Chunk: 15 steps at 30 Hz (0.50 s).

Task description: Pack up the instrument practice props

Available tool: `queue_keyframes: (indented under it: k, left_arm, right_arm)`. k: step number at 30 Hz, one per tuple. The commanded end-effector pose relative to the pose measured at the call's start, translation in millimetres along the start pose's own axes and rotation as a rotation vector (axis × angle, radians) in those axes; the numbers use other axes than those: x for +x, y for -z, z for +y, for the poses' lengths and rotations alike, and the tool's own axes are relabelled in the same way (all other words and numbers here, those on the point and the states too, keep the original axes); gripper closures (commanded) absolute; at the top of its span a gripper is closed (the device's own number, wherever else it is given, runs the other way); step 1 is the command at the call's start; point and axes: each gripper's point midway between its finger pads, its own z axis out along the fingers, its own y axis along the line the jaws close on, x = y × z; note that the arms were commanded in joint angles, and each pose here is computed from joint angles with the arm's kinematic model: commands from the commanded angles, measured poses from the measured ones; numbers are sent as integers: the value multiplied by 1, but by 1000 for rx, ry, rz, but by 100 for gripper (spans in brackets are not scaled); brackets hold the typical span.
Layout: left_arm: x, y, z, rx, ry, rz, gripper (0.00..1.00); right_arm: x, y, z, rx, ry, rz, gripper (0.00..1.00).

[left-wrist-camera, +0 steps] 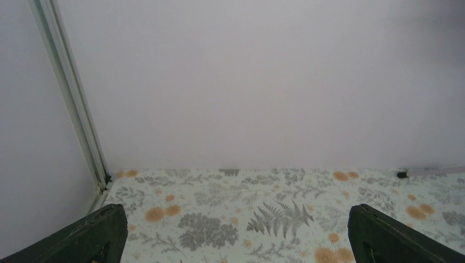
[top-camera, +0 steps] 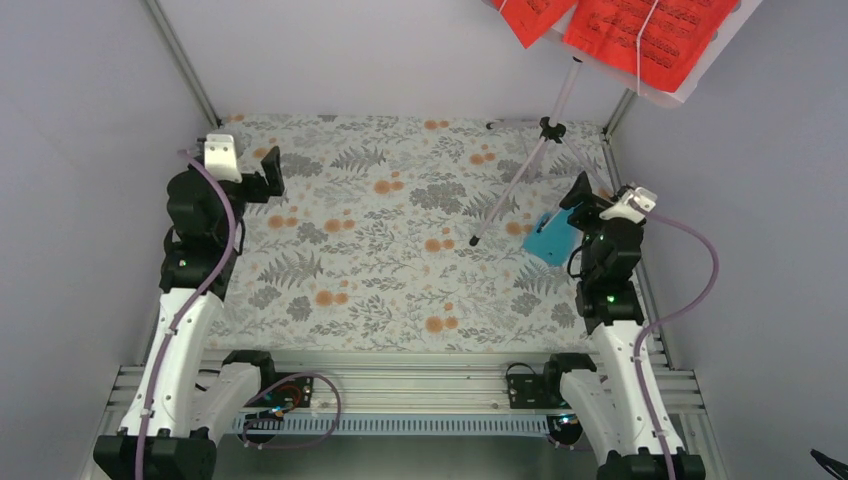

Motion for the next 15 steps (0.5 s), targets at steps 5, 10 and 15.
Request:
queue_keyframes:
  k: [5, 10, 15]
  left_arm:
    - [-40, 6, 19, -127, -3, -26, 0]
    - [-27, 6, 18, -118, -34, -10, 0]
    - [-21, 9, 18, -117, -49, -8, 0]
  right_arm:
    - [33, -14, -12, 145, 39, 301, 0]
    - [61, -34, -21, 191, 64, 471, 0]
    - [82, -42, -29, 194, 46, 537, 0]
